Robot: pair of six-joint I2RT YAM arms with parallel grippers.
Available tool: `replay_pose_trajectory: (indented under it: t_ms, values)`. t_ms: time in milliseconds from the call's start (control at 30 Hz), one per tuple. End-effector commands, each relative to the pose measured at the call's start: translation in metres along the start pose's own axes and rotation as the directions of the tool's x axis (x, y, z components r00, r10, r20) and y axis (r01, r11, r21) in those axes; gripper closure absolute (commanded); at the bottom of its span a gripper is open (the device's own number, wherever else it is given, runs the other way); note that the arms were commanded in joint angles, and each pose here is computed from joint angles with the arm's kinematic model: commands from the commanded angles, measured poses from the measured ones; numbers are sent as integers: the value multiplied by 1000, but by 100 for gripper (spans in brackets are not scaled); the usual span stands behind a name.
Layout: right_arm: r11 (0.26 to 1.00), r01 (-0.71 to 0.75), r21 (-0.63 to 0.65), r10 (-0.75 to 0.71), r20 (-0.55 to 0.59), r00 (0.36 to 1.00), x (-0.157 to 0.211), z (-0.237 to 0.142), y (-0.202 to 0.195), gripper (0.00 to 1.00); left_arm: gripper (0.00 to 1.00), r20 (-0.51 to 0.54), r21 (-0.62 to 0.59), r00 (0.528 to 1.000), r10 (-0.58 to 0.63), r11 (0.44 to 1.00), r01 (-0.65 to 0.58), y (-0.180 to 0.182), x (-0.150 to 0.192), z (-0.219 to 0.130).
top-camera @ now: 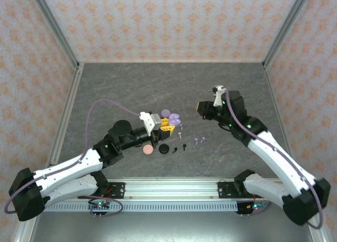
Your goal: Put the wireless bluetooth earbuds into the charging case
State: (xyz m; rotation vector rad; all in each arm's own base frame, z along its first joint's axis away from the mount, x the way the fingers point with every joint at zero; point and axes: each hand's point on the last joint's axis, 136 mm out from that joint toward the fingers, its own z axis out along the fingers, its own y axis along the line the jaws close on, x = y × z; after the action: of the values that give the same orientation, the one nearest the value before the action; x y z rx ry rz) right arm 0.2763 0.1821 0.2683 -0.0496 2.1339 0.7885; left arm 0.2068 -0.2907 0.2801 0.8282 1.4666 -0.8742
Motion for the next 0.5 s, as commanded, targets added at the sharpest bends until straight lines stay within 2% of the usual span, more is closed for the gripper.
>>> replay_pose_trajectory:
  t_ms: [0,133,233,467]
  values:
    - [992,-52,-114,60,72,996,-8,-24,23,80,100,57,-4,998,0,1000,0,0,-12,2]
    - [975,-48,-215,87,178,980,-26,-60,46,81,100,61,-19,998,-8,1000,9,3,-12,6]
    - [958,-49,-282,113,216,970,-33,-75,59,81,100,66,-36,998,-15,999,18,7,-13,8]
    - [938,-25,-344,113,236,965,-22,-70,83,82,100,70,-60,997,-42,997,46,12,-12,14]
